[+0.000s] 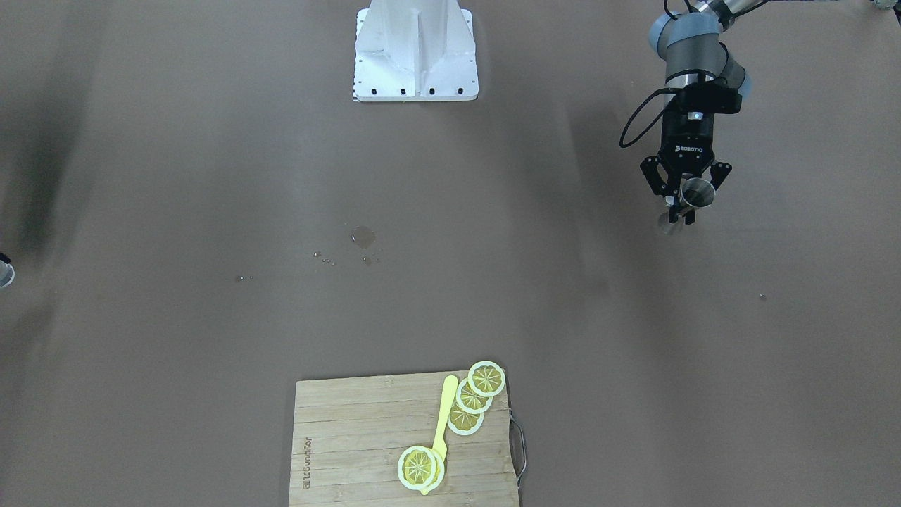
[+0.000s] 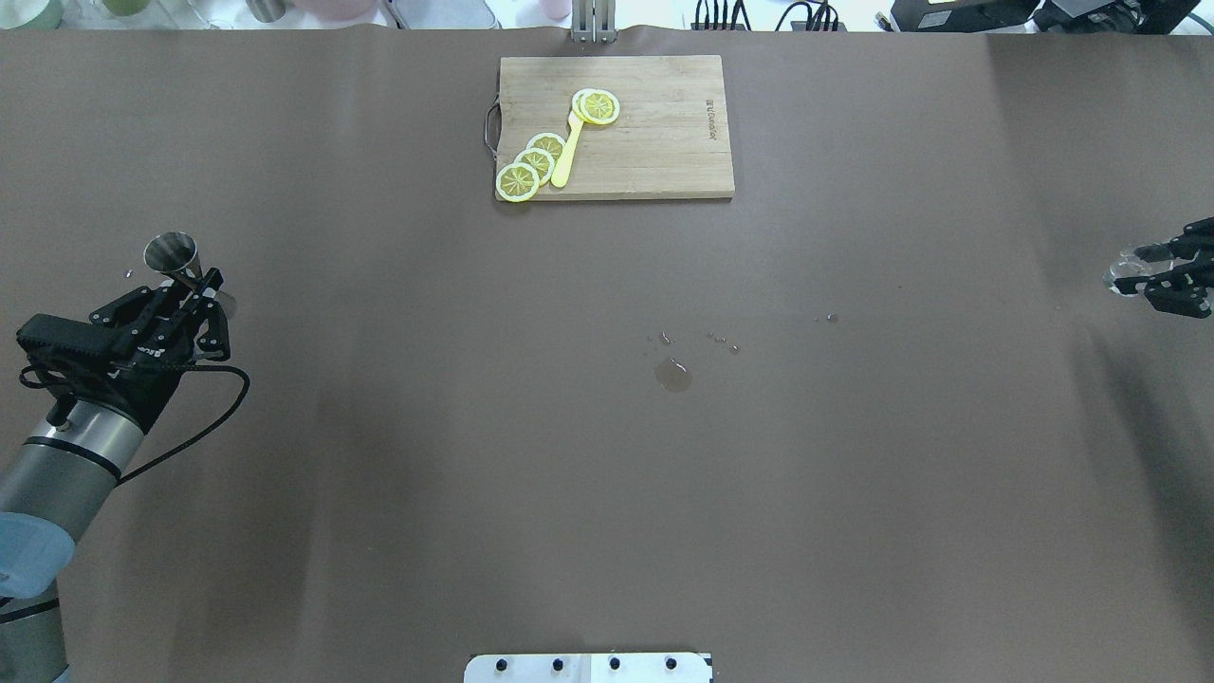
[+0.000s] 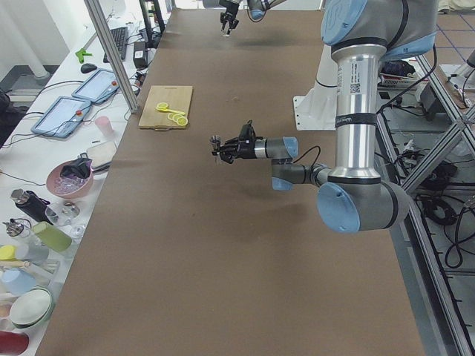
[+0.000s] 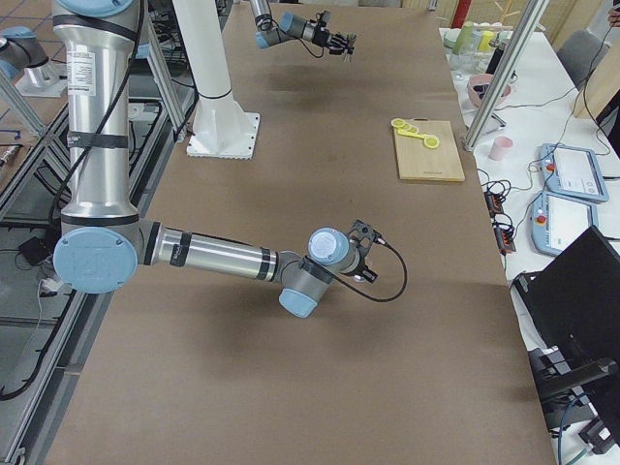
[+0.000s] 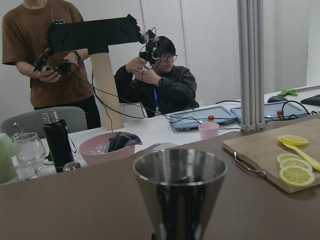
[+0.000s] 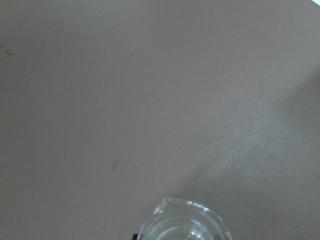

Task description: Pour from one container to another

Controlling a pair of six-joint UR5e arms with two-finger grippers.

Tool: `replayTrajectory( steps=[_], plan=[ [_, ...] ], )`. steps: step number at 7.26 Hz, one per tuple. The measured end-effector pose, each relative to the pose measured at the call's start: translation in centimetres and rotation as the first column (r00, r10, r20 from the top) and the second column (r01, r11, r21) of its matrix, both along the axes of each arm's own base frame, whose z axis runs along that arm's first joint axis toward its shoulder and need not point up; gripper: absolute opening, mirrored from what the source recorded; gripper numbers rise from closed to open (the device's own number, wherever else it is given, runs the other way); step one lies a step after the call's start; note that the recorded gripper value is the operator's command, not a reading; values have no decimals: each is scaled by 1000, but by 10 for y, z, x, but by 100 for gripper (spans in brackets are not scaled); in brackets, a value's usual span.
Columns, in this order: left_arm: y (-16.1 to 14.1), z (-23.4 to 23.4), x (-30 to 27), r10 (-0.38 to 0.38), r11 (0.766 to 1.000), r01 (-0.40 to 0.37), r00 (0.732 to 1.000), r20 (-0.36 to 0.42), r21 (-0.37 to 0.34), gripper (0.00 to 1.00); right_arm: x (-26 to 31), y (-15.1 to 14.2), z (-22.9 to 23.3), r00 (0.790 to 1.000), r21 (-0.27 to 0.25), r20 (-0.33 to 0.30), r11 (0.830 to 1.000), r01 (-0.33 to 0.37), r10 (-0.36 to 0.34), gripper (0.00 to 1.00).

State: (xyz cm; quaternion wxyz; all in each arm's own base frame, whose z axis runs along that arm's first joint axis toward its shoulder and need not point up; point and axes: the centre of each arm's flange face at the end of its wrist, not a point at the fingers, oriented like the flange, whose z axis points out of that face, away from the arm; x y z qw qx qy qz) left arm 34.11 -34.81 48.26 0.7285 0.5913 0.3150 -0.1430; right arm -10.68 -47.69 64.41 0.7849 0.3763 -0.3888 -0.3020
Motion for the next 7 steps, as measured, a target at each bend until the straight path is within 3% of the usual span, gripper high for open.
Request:
replayTrajectory(
  steps=[7],
  plan=[
    [-1,45,16,-89,988,83,995,-43,-128,0,-41,-10,30,1000,60,4,998,24,-25,0]
  ],
)
